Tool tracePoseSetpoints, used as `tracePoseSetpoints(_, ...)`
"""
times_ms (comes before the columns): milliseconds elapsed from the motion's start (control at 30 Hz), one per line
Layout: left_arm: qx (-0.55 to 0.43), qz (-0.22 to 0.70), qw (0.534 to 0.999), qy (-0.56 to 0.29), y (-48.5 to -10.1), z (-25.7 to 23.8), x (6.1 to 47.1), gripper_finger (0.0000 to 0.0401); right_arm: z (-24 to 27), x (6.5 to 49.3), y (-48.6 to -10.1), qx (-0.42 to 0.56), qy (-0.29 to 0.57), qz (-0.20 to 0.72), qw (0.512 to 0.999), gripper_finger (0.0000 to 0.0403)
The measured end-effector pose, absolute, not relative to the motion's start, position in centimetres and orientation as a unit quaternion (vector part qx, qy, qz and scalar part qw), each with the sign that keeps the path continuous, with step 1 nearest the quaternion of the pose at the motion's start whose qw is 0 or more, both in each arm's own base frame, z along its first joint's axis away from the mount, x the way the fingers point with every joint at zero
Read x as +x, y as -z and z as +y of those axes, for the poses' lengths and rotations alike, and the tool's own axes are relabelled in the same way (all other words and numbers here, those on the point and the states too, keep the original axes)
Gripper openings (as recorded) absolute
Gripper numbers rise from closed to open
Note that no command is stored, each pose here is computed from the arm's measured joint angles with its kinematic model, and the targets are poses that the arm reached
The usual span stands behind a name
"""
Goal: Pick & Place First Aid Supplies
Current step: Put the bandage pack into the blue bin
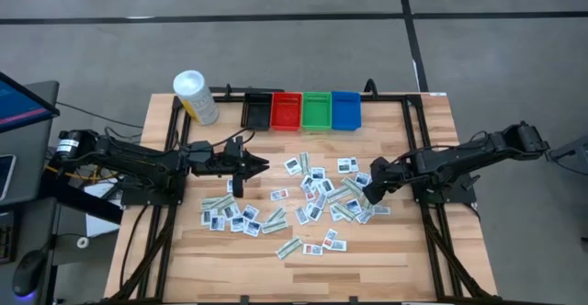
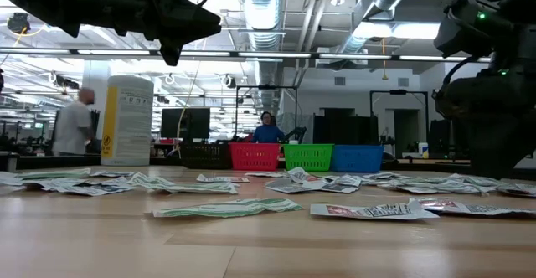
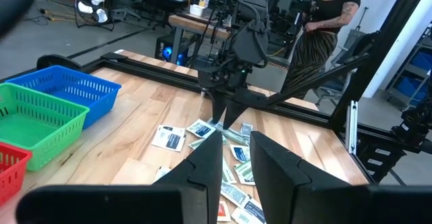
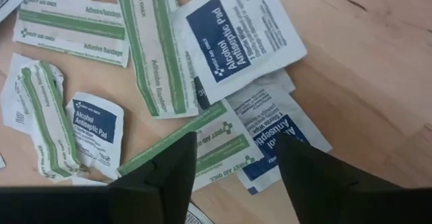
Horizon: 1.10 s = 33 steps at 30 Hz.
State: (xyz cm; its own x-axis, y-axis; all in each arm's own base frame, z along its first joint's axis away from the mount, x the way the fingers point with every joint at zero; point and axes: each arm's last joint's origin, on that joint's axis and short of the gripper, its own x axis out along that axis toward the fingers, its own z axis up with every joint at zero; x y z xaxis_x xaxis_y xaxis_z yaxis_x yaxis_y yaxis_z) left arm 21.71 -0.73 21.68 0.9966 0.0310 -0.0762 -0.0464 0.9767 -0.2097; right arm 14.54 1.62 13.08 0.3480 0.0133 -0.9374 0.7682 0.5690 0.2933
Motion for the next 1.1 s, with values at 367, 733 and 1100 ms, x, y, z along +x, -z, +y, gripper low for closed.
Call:
tracePoseSetpoints(367,-0.106,0.037,0.993,-0.020,-21.67,-0.73,21.70,0.0076,1.65,14.50,-13.03,0.386,0.257,0.512,0.723,0.0131)
tracePoseSetpoints(733,-0.106,0.037,0.993,-0.019,-21.67,-0.73,21.70,0.0076,1.65,14.45,-12.99,0.386,0.258,0.514,0.722,0.0070)
tracePoseSetpoints(1100,-0.106,0.039,0.993,-0.020,-21.64,-0.73,21.70,0.0076,1.65,14.45,-12.98,0.386,0.257,0.514,0.722,0.0005)
